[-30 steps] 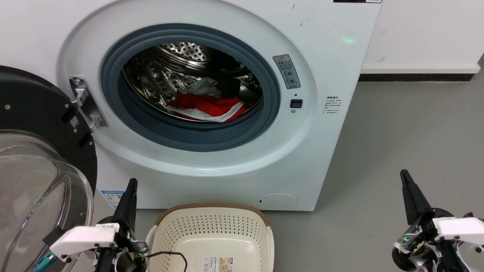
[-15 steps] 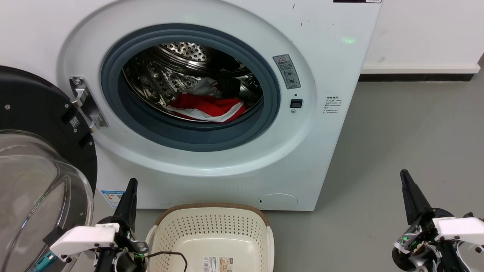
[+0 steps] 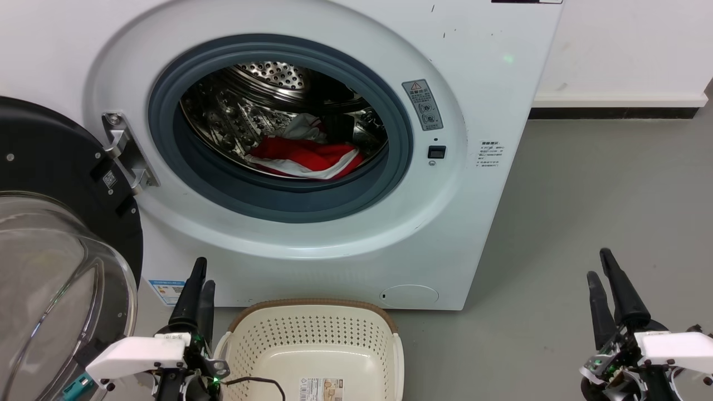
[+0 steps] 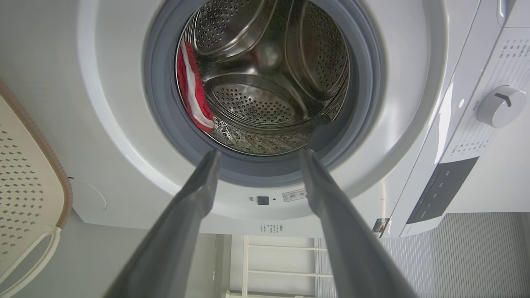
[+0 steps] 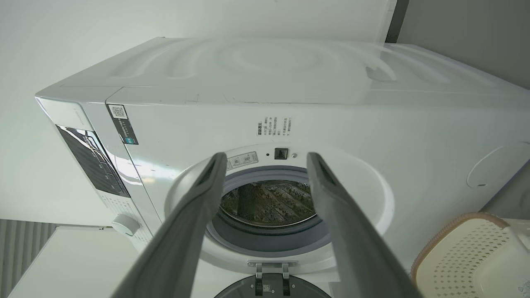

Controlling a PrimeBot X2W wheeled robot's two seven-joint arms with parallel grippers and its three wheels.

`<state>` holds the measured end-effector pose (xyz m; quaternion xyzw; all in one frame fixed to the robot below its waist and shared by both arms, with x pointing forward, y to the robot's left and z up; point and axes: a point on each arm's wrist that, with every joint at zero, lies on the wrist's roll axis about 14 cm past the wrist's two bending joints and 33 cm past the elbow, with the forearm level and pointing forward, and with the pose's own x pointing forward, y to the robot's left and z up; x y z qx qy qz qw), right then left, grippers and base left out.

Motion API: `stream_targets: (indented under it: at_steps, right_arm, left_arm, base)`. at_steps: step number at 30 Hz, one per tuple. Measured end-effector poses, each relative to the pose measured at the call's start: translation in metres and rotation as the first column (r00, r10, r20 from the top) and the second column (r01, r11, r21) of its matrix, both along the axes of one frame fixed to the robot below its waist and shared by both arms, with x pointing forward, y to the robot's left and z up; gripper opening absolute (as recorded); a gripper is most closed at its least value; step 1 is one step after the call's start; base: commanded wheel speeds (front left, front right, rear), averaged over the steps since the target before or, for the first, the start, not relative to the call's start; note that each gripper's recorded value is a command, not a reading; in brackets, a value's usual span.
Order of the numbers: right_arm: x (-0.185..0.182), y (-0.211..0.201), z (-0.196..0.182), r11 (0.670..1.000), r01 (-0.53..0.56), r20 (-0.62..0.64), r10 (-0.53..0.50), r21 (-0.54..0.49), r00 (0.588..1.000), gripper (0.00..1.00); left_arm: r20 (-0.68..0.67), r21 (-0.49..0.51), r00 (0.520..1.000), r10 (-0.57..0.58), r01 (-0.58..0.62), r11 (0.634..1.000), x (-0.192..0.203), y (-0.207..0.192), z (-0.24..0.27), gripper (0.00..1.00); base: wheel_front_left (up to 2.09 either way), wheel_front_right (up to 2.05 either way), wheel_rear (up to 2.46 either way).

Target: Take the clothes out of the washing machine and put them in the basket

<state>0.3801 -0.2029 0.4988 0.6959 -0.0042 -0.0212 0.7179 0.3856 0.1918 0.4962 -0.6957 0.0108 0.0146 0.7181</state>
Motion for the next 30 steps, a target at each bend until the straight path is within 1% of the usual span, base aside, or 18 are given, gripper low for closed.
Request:
stream_targets:
  at_steps: [4,7,9,13,16,20,25,30]
  right_arm:
    - [-0.002,-0.002,0.000,0.999,0.013,-0.002,-0.013,-0.041,1.000,1.00]
    - [-0.002,-0.003,0.003,0.994,0.017,0.005,-0.017,-0.106,1.000,1.00]
    - [-0.002,-0.003,0.005,0.986,0.017,0.007,-0.017,-0.168,1.000,1.00]
    - [-0.001,-0.002,0.012,0.957,0.017,0.024,-0.011,-0.290,1.000,1.00]
    - [-0.001,0.002,0.016,0.920,0.010,0.033,0.003,-0.392,0.999,1.00]
    - [-0.002,0.007,0.018,0.871,0.002,0.035,0.018,-0.491,0.999,1.00]
    - [-0.002,0.010,0.024,0.809,0.009,0.052,0.027,-0.588,0.998,1.00]
    - [-0.004,0.012,0.024,0.751,0.011,0.054,0.032,-0.660,0.998,1.00]
  left_arm:
    - [0.020,0.046,1.000,0.004,-0.005,0.999,0.003,-0.001,0.007,1.00]
    - [0.037,0.106,0.999,-0.004,0.000,0.994,0.005,-0.003,0.013,1.00]
    - [0.045,0.165,0.999,-0.013,0.006,0.986,0.005,-0.006,0.016,1.00]
    - [0.064,0.256,0.998,-0.024,0.006,0.967,0.006,-0.009,0.023,1.00]
    - [0.081,0.314,0.996,-0.025,-0.002,0.950,0.007,-0.010,0.029,1.00]
    - [0.099,0.398,0.994,-0.040,-0.003,0.917,0.008,-0.015,0.035,1.00]
    - [0.109,0.497,0.993,-0.054,-0.007,0.868,0.008,-0.020,0.039,1.00]
    - [0.113,0.580,0.991,-0.069,-0.009,0.815,0.009,-0.026,0.042,1.00]
  base:
    - [0.00,0.00,0.00]
    - [0.00,0.00,0.00]
    - [0.00,0.00,0.00]
    - [0.00,0.00,0.00]
    - [0.00,0.00,0.00]
    - [0.00,0.00,0.00]
    - [0.00,0.00,0.00]
    - [0.00,0.00,0.00]
